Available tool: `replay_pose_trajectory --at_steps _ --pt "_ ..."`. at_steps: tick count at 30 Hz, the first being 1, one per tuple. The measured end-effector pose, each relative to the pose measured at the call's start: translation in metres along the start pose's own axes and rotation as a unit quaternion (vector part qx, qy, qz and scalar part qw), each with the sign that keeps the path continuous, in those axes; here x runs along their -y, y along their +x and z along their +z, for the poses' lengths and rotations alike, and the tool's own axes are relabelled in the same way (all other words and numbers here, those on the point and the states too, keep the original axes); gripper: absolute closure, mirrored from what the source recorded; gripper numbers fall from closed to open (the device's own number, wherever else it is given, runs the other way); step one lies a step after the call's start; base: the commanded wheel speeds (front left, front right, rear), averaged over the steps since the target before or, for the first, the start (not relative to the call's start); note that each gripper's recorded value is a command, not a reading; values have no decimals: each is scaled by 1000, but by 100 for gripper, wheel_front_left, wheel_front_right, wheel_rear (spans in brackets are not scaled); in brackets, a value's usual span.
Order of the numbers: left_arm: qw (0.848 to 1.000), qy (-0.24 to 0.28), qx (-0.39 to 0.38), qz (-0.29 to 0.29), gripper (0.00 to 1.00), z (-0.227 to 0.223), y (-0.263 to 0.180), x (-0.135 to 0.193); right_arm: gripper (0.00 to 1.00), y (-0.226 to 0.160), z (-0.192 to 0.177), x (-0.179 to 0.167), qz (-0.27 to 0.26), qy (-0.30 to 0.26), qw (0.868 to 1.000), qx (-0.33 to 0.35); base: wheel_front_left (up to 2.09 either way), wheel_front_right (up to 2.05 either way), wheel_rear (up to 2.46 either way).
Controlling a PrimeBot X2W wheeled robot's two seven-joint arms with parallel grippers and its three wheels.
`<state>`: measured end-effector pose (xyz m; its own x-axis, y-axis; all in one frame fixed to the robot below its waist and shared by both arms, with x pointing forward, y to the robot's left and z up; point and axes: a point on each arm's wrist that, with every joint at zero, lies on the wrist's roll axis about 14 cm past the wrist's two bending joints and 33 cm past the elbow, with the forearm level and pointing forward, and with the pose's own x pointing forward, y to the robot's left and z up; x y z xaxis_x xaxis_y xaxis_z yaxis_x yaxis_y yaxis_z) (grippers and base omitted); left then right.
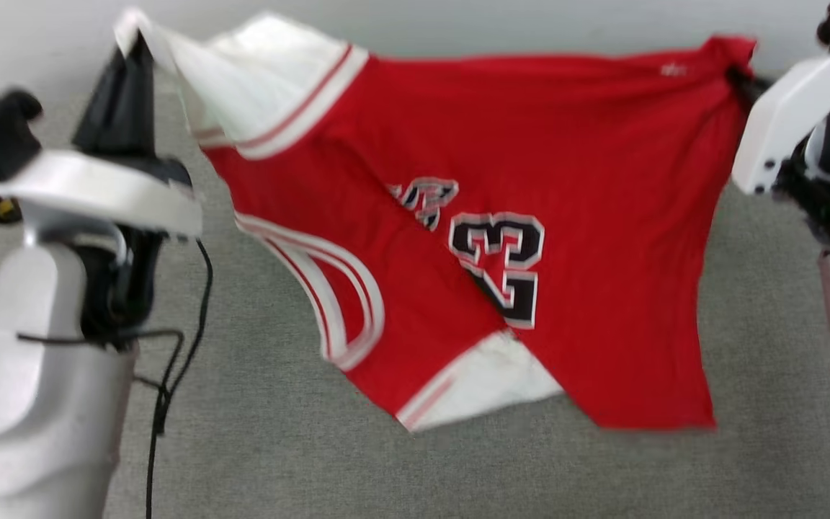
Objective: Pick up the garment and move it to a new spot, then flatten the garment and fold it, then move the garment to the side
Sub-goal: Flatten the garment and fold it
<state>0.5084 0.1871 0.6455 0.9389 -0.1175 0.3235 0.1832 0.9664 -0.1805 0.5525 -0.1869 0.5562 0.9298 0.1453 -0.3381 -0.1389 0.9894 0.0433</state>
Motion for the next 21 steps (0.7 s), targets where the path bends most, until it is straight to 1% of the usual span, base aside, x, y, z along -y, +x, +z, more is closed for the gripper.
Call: replay_pose_trajectory --at_steps 2,5,8,11,15,21 --pt "1000 -2 13 -4 100 9 20 0 100 6 19 3 -6 -9 1000 25 0 0 0" --pt "999 8 35 -16 100 25 55 2 100 17 55 12 -18 -9 997 74 0 0 0" --pt "998 19 48 -21 100 34 89 -1 100 26 96 20 -32 -14 991 132 0 0 0" --pt "999 21 45 -20 100 35 120 -7 100 37 128 22 -38 -22 983 178 0 0 0" --pt "997 36 67 -9 100 52 156 -21 100 53 157 19 -38 -25 975 219 0 0 0" --pt "997 42 67 3 100 44 195 -35 100 78 177 20 -39 -30 968 248 0 0 0"
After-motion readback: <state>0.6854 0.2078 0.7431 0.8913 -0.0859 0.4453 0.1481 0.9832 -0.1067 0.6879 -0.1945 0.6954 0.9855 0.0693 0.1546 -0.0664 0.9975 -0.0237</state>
